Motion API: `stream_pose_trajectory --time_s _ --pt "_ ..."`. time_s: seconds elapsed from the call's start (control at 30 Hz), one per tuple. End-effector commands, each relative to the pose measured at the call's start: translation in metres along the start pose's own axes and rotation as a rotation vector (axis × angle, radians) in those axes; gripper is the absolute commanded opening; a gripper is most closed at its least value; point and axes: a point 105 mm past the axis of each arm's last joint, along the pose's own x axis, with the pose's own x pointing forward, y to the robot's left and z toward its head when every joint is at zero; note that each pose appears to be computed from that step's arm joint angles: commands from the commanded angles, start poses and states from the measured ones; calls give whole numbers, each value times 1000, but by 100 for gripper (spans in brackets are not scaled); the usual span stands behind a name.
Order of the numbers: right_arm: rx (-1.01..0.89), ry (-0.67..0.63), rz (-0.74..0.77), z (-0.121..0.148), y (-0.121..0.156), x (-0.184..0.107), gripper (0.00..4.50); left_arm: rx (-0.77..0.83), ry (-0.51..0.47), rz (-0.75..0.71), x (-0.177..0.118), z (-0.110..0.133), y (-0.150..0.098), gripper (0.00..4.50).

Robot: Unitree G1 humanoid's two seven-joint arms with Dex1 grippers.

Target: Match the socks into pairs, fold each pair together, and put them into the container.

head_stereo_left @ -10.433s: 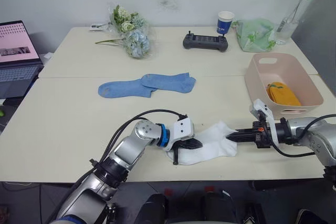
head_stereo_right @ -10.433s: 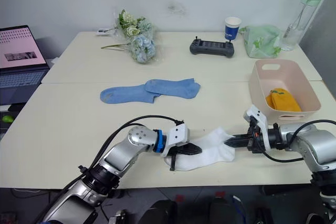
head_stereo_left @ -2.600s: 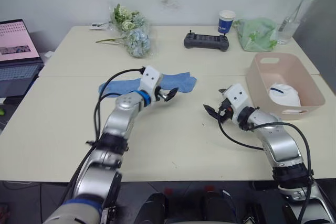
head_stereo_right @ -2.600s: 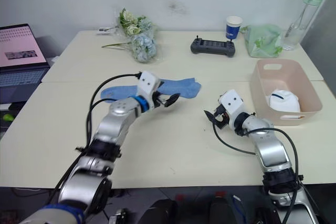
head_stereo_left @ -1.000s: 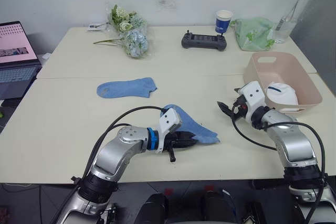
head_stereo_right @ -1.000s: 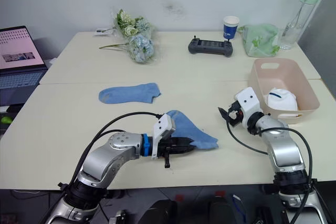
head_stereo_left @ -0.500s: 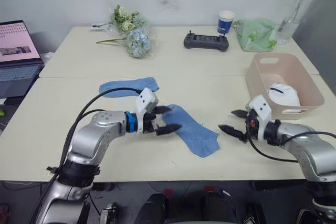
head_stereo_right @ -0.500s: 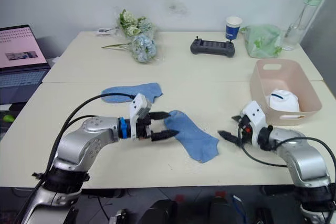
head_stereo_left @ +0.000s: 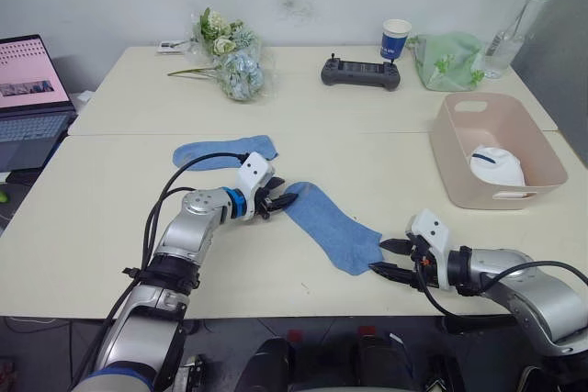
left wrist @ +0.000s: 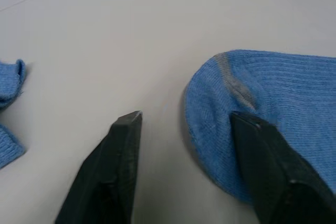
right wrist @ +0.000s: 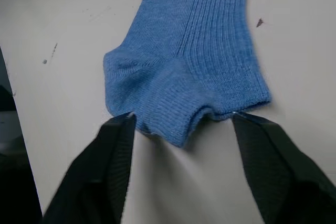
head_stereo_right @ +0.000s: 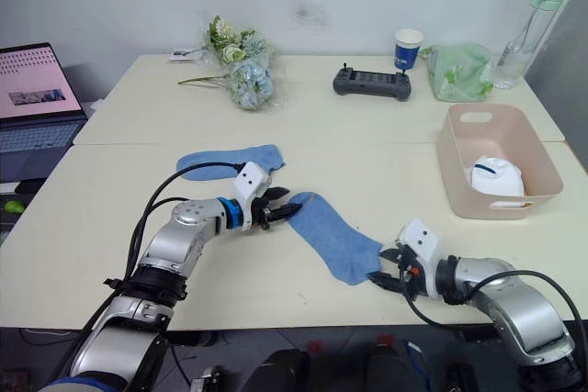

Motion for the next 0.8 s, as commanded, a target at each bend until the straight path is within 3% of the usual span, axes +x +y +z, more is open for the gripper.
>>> stream_pose_trajectory --time_s 0.03,0.17,0.27,0.5,0.7,0.8 --pt "-18 -38 4 9 2 -1 152 15 -1 -39 -3 0 -8 141" --pt "-13 -56 5 13 -3 -3 7 -15 2 -14 -13 -8 -10 7" --pt "-20 -51 3 14 -10 -9 3 -41 -16 22 -21 -9 -18 3" --pt "-71 3 12 19 -41 -26 3 -192 -39 118 -51 -14 -70 3" --pt "-86 76 43 12 -54 -34 3 -367 -37 160 -66 -20 -110 3" --pt "-82 97 59 10 -54 -34 3 -387 -14 184 -71 -28 -117 3"
